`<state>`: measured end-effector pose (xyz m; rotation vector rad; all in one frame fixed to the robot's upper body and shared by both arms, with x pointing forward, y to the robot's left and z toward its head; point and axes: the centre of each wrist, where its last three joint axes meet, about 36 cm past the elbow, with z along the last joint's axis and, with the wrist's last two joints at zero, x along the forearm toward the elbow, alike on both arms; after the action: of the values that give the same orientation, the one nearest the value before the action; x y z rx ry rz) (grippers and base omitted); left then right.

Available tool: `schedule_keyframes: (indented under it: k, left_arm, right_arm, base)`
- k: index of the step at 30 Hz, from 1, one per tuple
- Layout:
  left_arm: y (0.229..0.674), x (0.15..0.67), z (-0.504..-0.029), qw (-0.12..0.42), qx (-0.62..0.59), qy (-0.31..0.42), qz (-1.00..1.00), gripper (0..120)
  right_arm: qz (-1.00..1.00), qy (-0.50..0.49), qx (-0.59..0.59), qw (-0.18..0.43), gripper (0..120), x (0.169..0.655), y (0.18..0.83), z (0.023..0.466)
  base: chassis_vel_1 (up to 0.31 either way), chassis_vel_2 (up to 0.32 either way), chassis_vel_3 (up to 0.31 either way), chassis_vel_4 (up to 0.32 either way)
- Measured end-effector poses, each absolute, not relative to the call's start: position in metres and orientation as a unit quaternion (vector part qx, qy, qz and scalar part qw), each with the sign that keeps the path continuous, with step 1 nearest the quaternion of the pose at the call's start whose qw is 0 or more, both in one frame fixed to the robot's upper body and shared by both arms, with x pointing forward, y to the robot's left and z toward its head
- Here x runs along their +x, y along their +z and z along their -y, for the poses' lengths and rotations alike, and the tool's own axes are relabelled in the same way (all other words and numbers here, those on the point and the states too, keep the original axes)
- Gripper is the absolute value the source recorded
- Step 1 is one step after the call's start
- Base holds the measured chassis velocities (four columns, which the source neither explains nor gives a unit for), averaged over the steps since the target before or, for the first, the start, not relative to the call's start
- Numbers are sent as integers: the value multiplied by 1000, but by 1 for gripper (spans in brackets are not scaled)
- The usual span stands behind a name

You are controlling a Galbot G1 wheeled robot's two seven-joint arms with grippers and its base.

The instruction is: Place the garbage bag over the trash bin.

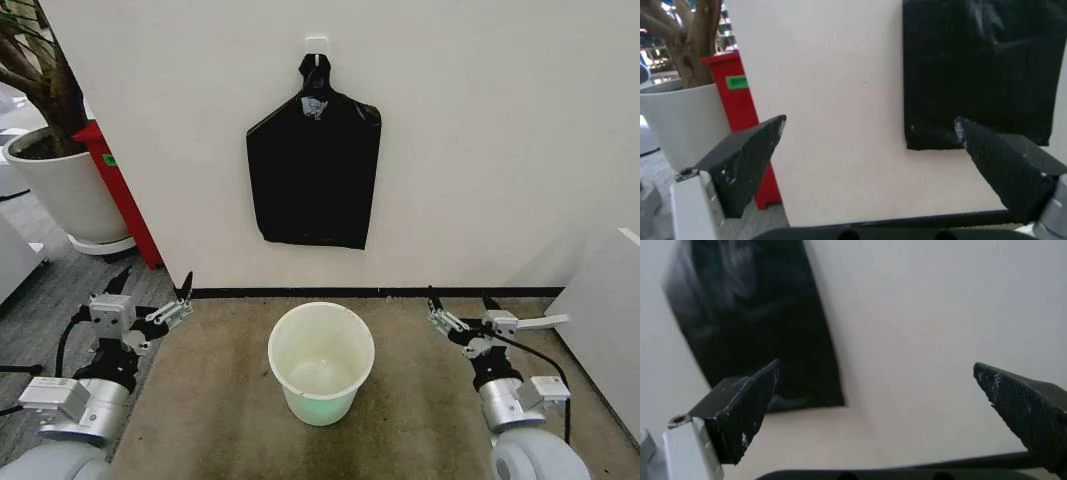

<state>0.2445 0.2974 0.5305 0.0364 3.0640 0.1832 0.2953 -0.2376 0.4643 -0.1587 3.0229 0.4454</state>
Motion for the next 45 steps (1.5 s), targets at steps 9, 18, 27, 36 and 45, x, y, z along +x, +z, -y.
schedule_keyframes:
  k: [9,18,27,36,45]
  left_arm:
    - [531,240,-299,38,0,58,-998,100]
    - [530,232,-297,33,-10,59,-998,100]
    - [528,224,-296,29,-20,61,-998,100]
    - [526,222,-295,32,-25,62,-997,100]
    - [526,222,-294,38,-27,61,-997,100]
  right_arm:
    - [-916,373,-150,11,100,345,496,200]
    - [-836,500,-224,-6,100,414,534,164]
    - [-793,533,-293,14,100,492,595,105]
    - [-785,537,-309,6,100,548,636,61]
    - [-801,527,-283,6,100,594,664,49]
  base:
    - [0,0,0,0]
    - [0,0,0,0]
    - [0,0,0,0]
    - [0,0,0,0]
    - [0,0,0,0]
